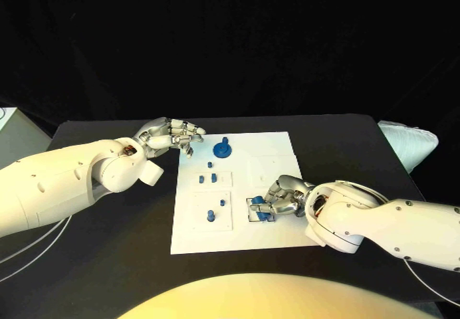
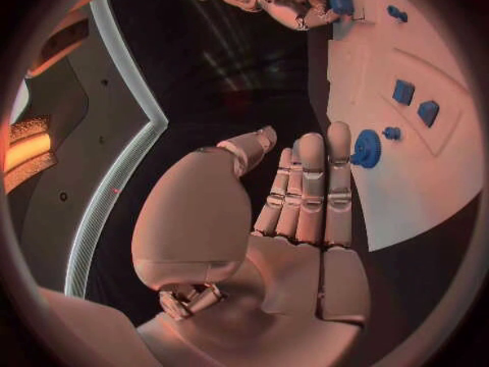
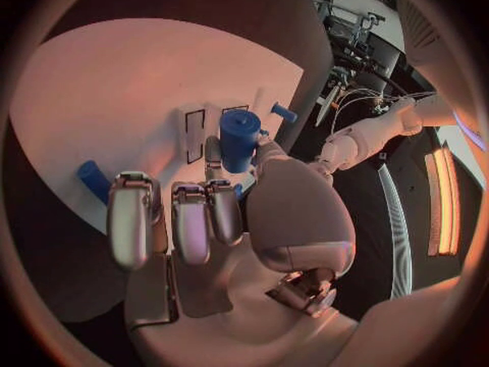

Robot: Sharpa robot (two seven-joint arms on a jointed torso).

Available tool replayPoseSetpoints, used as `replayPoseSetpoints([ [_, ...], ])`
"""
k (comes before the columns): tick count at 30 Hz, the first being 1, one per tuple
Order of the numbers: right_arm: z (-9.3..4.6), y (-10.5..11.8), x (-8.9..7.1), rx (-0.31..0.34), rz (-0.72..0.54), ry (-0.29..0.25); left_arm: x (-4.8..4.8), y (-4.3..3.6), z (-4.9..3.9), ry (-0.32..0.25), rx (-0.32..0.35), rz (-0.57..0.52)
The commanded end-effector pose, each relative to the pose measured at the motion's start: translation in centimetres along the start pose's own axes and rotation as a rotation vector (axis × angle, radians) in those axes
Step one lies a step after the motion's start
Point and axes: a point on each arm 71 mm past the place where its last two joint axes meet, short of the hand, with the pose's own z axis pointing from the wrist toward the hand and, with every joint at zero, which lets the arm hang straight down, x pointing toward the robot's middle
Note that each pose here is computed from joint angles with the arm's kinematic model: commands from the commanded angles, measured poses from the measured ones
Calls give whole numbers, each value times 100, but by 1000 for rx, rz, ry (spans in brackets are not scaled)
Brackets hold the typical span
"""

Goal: Assemble the parts on the task board

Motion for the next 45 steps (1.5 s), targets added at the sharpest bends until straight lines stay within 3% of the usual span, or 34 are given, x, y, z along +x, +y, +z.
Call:
replayPoseSetpoints([
  [1, 8, 9, 13, 1, -40, 6, 27, -7, 7, 21, 6, -14],
  [21, 110, 30, 38, -9, -66, -15, 26, -4, 3, 25, 2, -15],
  [45, 109, 30, 71, -24, -93, -19, 20, -1, -4, 24, -2, -15],
])
